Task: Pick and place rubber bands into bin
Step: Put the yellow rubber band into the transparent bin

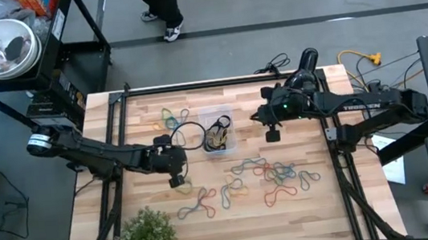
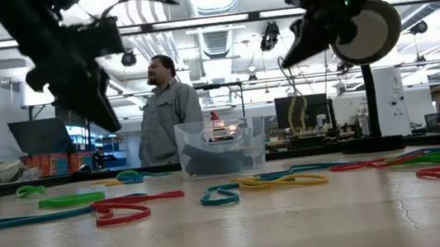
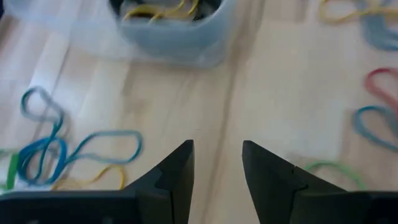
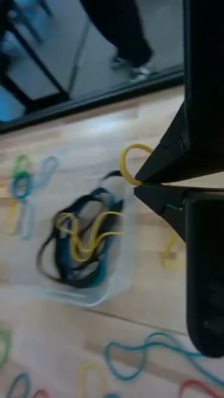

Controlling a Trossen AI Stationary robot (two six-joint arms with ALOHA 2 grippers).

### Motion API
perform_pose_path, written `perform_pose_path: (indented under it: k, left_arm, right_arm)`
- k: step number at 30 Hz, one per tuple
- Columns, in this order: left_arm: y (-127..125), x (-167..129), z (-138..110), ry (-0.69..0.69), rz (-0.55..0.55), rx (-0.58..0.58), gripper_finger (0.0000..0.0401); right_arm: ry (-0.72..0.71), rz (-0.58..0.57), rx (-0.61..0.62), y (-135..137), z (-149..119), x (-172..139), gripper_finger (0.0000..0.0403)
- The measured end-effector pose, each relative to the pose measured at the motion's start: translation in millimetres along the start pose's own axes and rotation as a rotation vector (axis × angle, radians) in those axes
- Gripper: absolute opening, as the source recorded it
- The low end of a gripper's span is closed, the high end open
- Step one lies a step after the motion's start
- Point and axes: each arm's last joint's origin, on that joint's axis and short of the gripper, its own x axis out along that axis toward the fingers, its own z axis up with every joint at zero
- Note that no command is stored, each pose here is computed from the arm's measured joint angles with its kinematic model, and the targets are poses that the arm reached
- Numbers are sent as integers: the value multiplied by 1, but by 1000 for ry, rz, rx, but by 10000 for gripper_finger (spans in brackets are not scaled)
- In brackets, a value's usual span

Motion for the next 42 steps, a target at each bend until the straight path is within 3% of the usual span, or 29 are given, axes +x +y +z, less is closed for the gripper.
perform_pose_path:
  k: [13,20,27,32,36,42]
  left_arm:
    - [4,7,-21,108,44,-31,121]
    - [6,4,-24,125,52,-35,121]
    - [19,-21,-38,166,155,-127,121]
    - [23,-42,-42,83,134,-153,121]
    - [30,-52,-51,58,115,-205,121]
    - [39,-53,-70,147,170,-257,121]
  right_arm:
    - [-157,48,-118,17,51,5,8]
    - [-145,60,-167,18,76,32,8]
    - [-66,90,-210,22,82,74,8]
    - [-16,107,-236,23,81,96,8]
    - [-12,130,-179,15,79,105,9]
    - [30,190,-46,-2,64,112,15]
